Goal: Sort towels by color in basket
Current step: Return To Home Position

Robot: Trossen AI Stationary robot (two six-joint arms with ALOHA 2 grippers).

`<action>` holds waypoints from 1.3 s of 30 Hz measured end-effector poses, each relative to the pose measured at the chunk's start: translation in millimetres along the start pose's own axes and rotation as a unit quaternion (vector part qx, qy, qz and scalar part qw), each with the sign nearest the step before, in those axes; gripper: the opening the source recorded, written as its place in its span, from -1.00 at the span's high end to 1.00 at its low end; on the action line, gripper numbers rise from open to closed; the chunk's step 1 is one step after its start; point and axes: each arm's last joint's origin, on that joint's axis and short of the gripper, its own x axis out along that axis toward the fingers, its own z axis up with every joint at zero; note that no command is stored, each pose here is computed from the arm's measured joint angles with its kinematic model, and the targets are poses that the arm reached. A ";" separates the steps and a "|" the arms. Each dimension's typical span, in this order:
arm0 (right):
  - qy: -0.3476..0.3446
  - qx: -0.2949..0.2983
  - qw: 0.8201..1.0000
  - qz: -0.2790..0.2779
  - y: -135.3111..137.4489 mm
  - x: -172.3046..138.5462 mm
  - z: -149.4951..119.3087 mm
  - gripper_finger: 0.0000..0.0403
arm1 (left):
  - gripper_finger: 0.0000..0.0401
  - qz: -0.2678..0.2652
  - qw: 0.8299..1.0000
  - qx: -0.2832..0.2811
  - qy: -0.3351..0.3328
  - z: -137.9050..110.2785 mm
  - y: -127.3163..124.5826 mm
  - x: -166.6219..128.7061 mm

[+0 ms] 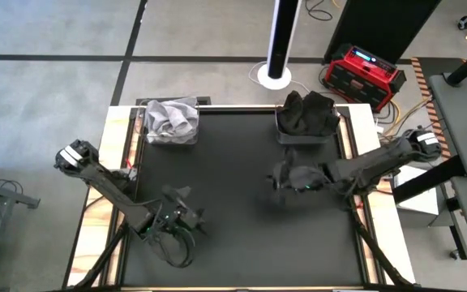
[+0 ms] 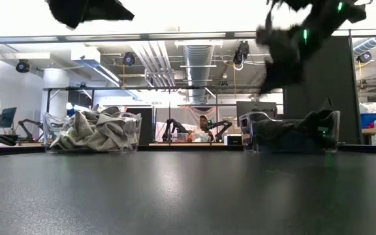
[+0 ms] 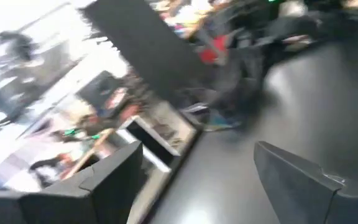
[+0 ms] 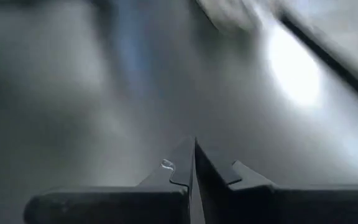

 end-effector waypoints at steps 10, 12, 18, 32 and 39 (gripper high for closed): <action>-0.325 -0.253 0.888 0.205 87.1 -60.6 15.6 0.95 | -0.45 -0.073 0.989 -0.123 -0.028 57.8 13.2 -4.2; -0.359 -0.262 0.865 0.232 92.1 -67.4 18.0 0.95 | -0.45 -0.107 0.989 -0.095 -0.041 64.3 13.8 -4.1; -0.386 -0.239 0.855 0.251 91.9 -77.3 28.3 0.95 | -0.45 -0.175 0.976 -0.111 -0.073 80.0 30.2 -3.7; -0.419 -0.314 0.789 0.322 84.9 -81.5 35.7 0.95 | -0.45 -0.300 0.885 -0.242 -0.261 4.0 120.8 -19.8; -0.428 -0.331 0.764 0.351 57.7 -73.0 45.3 0.95 | -0.45 -0.271 0.882 -0.273 -0.272 -42.3 147.6 -17.4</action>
